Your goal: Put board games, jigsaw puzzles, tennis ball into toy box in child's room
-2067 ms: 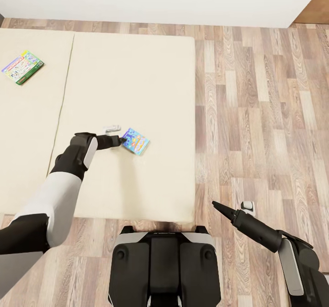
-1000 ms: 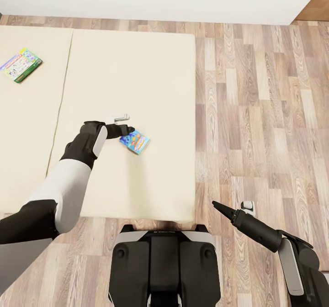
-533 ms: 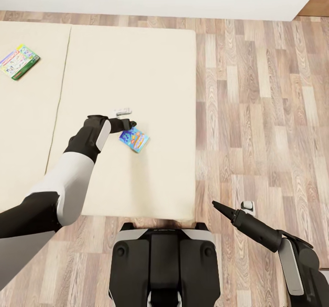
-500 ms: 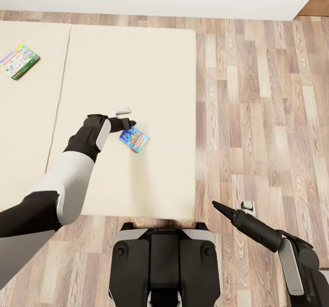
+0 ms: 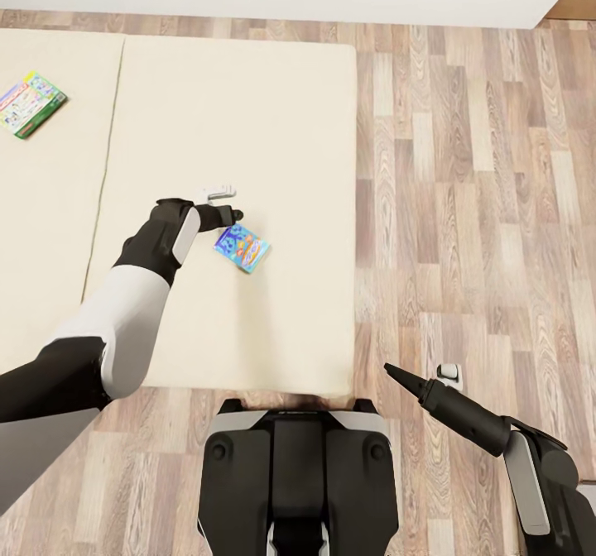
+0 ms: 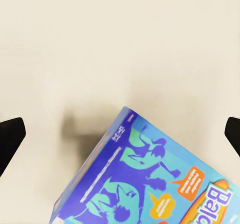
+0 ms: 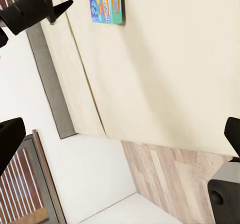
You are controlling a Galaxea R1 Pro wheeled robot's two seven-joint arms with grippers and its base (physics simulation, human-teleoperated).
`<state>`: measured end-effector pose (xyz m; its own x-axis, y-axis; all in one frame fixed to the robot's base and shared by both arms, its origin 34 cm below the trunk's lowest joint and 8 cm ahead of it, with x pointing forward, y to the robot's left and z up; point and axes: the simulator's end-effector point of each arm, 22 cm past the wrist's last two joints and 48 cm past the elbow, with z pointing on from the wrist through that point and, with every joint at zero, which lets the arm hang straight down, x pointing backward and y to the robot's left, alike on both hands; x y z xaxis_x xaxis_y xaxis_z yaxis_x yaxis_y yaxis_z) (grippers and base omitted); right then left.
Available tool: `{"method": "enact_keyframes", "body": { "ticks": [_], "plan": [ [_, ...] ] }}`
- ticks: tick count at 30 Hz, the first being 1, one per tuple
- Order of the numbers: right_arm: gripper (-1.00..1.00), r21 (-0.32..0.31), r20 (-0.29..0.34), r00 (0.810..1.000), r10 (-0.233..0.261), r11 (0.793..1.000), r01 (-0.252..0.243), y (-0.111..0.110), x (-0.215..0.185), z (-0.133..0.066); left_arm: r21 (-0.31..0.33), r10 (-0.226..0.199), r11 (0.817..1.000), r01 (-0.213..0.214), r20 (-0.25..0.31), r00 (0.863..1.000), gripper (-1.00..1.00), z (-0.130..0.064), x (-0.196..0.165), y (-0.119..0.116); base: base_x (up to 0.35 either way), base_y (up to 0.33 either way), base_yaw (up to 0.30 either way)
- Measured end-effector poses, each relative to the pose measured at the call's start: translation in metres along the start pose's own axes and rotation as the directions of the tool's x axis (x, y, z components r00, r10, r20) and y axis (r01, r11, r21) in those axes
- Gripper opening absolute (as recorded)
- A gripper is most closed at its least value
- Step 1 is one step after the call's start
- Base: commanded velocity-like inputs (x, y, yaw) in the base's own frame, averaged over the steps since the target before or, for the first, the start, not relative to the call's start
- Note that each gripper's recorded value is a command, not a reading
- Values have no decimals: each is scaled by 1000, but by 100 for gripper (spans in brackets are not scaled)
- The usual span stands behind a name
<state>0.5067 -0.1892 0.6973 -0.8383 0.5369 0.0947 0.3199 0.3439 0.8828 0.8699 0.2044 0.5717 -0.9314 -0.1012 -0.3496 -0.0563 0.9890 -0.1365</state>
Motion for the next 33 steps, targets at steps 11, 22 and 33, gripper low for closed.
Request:
{"method": "enact_keyframes", "body": {
  "ticks": [11, 22, 33],
  "plan": [
    [100, 7, -4, 1000, 9, 1000, -9, -6, 3, 1, -5, 0, 1000, 0, -5, 1000, 100, 10, 11, 2, 0, 0, 0],
    [100, 15, -8, 1000, 20, 1000, -20, -12, 6, 0, -44, -3, 999, 2, -27, 1000, 100, 20, 28, 12, 0, 0, 0],
    [100, 22, -12, 999, 30, 999, -30, -17, 9, 1, -32, -3, 999, 2, -35, 999, 100, 28, 36, 1, 0, 0, 0]
  ]
}}
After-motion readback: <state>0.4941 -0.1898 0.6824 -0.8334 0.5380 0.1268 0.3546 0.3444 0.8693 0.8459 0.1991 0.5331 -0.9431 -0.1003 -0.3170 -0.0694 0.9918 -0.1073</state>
